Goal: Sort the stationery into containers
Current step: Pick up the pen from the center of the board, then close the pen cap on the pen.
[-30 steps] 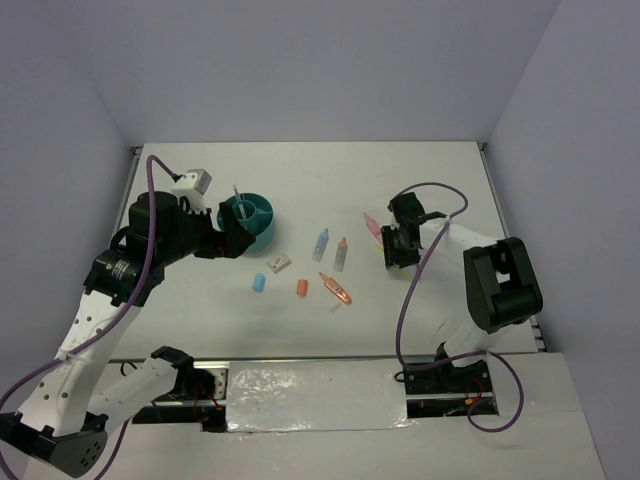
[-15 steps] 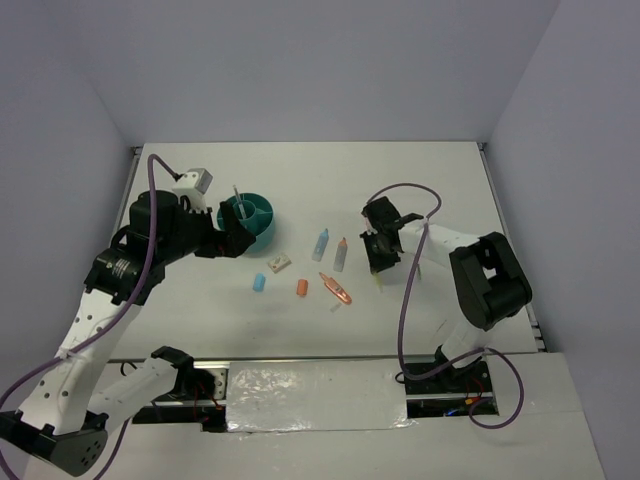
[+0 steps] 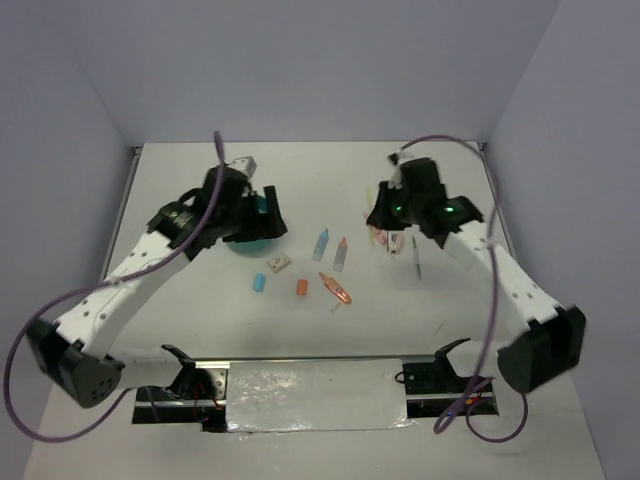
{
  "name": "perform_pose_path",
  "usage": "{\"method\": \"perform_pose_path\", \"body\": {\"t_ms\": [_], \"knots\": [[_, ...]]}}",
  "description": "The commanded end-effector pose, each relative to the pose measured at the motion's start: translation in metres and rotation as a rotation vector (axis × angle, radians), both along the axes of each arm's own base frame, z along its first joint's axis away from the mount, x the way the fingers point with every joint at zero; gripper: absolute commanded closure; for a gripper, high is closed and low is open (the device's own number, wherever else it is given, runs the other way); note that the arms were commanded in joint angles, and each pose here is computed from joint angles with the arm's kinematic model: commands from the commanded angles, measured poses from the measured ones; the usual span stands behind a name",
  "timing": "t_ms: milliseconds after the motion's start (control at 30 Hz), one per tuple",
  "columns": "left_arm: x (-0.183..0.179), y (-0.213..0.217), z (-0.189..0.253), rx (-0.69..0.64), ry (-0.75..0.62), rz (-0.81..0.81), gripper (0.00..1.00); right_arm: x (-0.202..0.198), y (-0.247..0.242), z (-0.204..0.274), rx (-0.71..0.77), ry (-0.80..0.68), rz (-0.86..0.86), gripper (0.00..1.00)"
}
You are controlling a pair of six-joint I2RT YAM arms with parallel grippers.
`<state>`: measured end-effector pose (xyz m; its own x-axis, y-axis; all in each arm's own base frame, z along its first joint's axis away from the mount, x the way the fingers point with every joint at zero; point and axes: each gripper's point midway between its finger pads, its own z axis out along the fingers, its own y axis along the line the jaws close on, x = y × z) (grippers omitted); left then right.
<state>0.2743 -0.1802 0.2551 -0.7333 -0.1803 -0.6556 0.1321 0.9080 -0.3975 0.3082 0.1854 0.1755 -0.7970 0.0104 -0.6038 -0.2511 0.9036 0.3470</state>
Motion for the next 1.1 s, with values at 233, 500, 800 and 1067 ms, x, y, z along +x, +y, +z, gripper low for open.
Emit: {"method": "perform_pose_path", "body": {"t_ms": [233, 500, 800, 1067], "knots": [[0.024, -0.164, -0.045, -0.087, 0.136, 0.125, 0.07, -0.080, -0.150, 0.126, 0.012, -0.154, -0.710, 1.00], [0.035, -0.269, -0.096, -0.048, 0.184, 0.275, 0.14, -0.108, -0.150, 0.135, 0.032, -0.164, -0.664, 1.00], [0.058, -0.311, -0.151, -0.049, 0.203, 0.280, 0.33, -0.124, -0.145, 0.149, 0.034, -0.213, -0.556, 1.00], [0.069, -0.325, -0.189, -0.009, 0.166, 0.244, 0.41, -0.126, -0.126, 0.156, 0.081, -0.223, -0.432, 1.00]]}}
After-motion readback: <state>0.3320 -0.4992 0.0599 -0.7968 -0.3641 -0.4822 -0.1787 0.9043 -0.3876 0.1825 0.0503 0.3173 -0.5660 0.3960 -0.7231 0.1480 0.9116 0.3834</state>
